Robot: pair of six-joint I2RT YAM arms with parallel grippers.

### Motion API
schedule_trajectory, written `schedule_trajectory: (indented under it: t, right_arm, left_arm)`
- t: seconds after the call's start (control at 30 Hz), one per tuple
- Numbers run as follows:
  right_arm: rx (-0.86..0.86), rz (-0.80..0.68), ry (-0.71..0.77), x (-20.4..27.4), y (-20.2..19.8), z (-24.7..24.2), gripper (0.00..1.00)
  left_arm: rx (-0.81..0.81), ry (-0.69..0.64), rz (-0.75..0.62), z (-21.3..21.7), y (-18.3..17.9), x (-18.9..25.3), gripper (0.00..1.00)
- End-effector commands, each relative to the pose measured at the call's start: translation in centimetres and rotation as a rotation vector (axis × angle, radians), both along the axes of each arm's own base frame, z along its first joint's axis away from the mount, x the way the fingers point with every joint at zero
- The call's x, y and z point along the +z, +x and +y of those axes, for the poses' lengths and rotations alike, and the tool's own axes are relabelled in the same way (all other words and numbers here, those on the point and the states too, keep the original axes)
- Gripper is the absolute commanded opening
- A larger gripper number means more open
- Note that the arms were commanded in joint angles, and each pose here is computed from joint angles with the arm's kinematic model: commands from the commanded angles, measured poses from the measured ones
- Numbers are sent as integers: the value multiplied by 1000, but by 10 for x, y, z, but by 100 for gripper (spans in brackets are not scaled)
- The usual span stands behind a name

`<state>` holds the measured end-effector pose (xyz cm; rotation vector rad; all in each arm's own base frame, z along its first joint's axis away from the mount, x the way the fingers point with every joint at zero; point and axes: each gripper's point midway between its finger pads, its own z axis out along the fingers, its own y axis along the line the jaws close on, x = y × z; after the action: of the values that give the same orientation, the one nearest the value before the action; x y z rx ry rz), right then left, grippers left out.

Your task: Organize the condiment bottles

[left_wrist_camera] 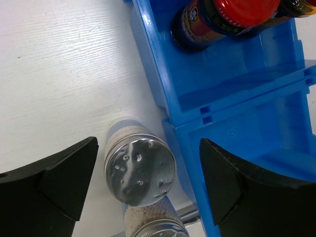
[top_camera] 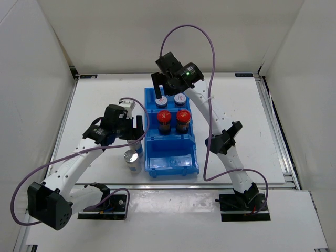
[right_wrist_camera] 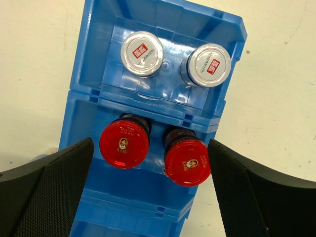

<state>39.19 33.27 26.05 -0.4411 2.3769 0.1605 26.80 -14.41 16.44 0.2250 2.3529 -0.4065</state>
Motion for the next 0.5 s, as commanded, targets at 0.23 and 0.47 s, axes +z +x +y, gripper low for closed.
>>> schedule_trajectory:
  t: [0.23,0.47]
  right_arm:
    - [-34,158,-203,-7,-49,-60,99]
    - [-49,162,-214,-9,-50,-63,99]
  left_arm:
    - [-10,-2,22,-2,-4,-11,69]
    - [-16,20,34,-3,-9,-19,65]
